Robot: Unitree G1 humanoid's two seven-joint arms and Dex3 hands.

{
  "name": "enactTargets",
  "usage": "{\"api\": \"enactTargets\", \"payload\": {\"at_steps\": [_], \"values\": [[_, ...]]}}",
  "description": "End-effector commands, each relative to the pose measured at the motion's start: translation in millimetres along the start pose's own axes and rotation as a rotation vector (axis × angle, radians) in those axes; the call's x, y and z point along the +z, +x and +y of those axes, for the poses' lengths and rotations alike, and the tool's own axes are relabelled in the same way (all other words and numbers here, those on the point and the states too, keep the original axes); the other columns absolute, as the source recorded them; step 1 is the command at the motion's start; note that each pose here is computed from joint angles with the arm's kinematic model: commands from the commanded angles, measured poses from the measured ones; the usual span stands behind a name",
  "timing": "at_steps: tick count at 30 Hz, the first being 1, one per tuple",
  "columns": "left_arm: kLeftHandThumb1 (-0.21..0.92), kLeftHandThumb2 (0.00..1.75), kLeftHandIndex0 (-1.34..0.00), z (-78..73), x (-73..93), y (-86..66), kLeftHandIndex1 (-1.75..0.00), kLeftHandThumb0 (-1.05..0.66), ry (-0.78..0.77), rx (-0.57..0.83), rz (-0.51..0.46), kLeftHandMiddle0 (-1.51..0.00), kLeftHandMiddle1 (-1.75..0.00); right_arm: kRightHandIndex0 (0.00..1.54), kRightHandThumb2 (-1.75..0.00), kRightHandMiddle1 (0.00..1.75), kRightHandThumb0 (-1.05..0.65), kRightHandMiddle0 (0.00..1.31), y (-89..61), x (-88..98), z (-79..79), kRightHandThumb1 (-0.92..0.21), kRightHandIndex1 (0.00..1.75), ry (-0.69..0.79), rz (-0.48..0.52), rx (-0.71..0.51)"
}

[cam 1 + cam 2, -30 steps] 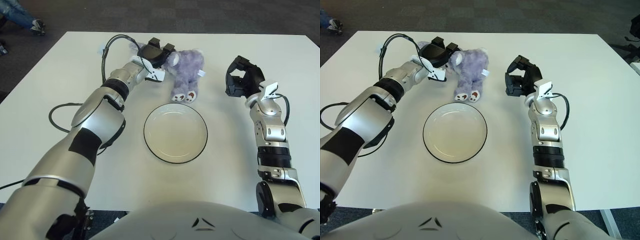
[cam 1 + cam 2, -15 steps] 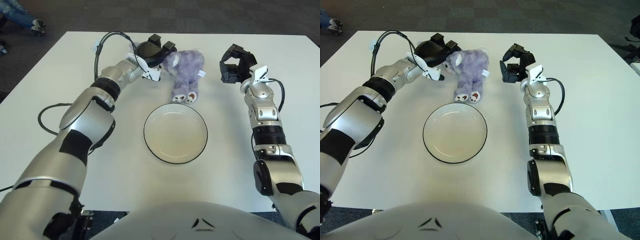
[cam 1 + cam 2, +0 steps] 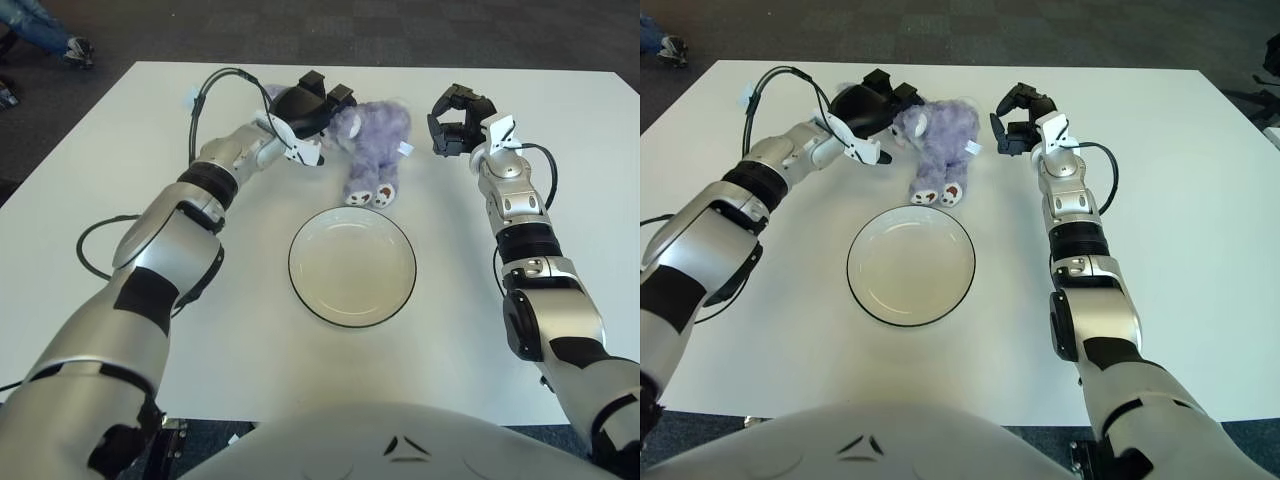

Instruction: Put the doll into the plate.

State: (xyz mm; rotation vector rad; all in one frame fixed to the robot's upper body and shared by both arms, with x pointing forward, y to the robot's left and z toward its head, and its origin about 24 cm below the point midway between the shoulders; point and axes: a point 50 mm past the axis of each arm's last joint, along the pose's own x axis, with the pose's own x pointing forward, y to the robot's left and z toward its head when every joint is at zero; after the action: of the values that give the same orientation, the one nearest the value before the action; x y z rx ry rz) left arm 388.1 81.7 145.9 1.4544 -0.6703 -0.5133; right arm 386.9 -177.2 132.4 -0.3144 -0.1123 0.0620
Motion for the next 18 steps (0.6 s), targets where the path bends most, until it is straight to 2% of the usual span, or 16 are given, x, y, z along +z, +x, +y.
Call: {"api": "enactTargets", "payload": {"at_steps": [1,14,18], "values": [[0.16,1.15,0.0,1.0,0.2,-4.8,-1.21,-0.29,-0.014,0.013,-0.019,-0.06,-1.44,1.19,-1.15,1.75,-0.44,0.51,8.2,4.7,-0.6,-0.45,1.75,-0.006,0.001,-0.008],[0.15,1.18,0.0,6.3,8.5,-8.1,-1.34,-0.27,-0.03,0.059,-0.072,-0.13,-1.44,1.12,-1.07,1.75,-0.42,0.46,19.3,3.4,9.7,-0.51,1.75,-0.042,0.053,0.029],[0.15,1.18,0.0,7.4,9.2,-9.0,-1.38,-0.26,-0.031,0.068,-0.075,-0.14,-1.48,1.1,-1.04,1.75,-0.42,0.44,21.1,9.4,21.0,-0.53,1.75,-0.089,0.036,0.05]]}}
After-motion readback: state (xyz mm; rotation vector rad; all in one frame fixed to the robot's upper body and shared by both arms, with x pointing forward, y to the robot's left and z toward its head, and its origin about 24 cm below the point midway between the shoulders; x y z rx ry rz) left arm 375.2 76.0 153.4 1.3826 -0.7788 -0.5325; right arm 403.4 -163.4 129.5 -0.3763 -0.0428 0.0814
